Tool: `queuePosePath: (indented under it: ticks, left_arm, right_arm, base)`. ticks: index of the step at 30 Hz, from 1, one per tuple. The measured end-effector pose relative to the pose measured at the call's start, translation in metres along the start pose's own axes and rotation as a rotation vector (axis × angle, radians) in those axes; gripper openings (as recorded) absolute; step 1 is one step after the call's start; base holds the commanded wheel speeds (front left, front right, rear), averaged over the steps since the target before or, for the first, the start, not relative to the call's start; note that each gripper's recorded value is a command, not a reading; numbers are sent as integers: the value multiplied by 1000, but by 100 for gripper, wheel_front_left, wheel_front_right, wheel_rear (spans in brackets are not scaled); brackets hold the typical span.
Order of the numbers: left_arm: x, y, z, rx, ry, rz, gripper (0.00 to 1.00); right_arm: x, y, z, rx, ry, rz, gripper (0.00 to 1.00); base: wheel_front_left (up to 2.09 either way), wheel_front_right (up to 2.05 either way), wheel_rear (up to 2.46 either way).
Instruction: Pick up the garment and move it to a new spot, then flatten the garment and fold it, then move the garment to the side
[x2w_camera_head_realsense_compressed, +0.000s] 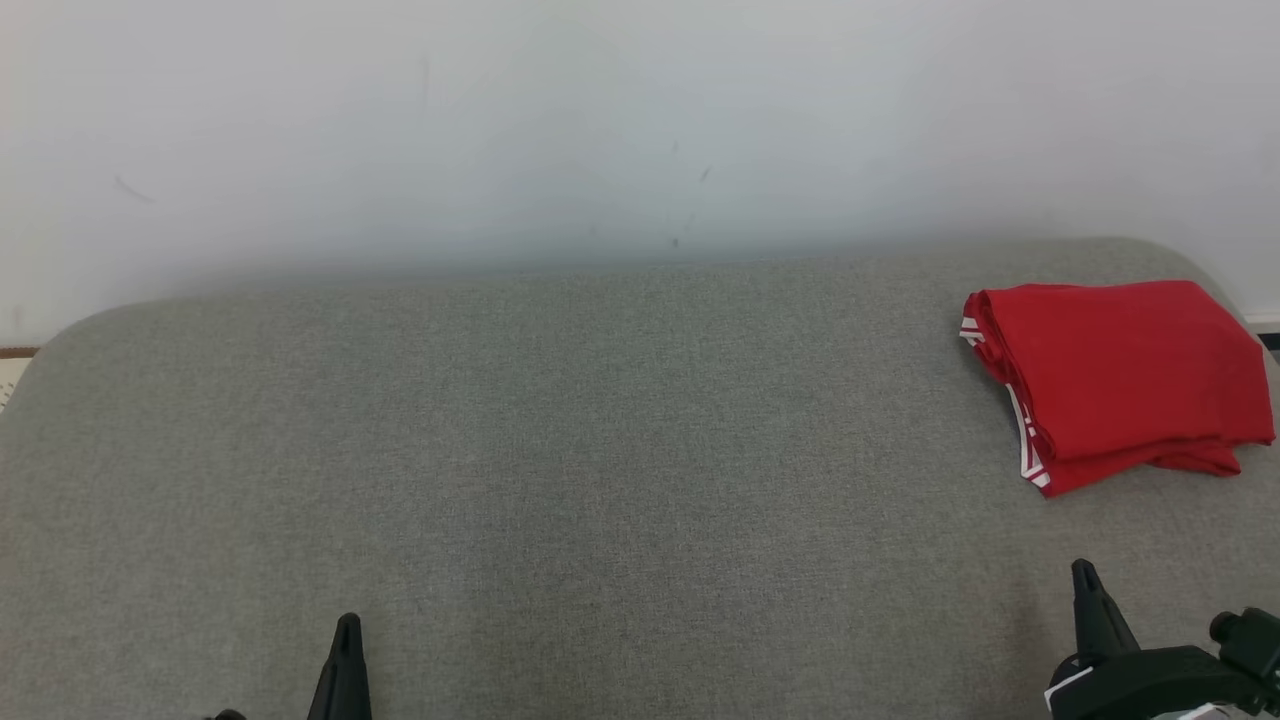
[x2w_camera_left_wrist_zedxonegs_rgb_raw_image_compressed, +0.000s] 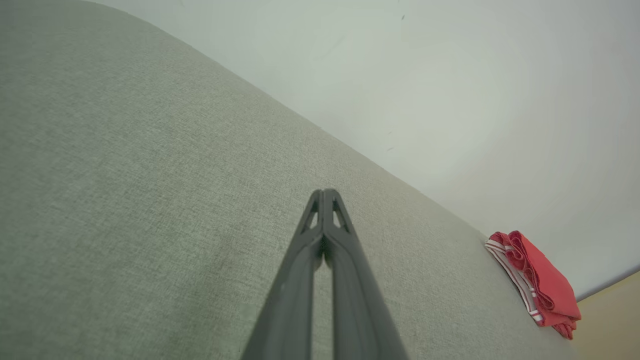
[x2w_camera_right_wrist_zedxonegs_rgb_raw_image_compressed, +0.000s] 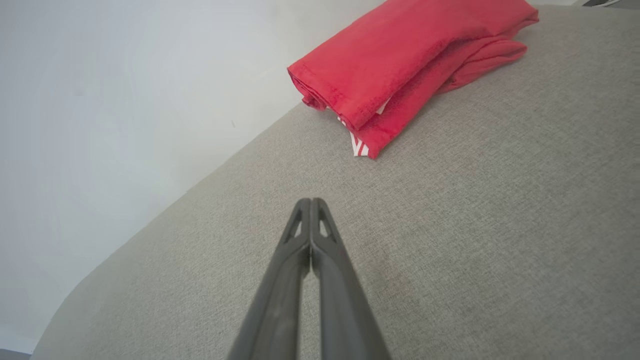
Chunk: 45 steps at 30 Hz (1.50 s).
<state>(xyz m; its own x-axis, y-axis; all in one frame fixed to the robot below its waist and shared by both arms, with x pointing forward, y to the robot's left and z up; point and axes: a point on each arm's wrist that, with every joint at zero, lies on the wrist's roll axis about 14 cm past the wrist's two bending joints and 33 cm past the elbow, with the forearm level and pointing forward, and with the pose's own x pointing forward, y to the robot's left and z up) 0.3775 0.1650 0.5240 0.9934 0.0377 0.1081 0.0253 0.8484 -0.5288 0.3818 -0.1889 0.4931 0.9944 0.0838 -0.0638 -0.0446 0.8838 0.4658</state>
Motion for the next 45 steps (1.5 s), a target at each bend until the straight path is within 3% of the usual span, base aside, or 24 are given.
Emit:
queuePosePath:
  ticks: [20, 45]
  left_arm:
    - [16, -18, -15, -321, 49, -12, 0]
    - [31, -35, -28, -602, 102, -9, 0]
  right_arm:
    - [7, -40, 20, 308, -6, -107, 0]
    - [10, -68, 40, 619, -44, -142, 0]
  base:
    - [0, 0, 0]
    - [0, 0, 0]
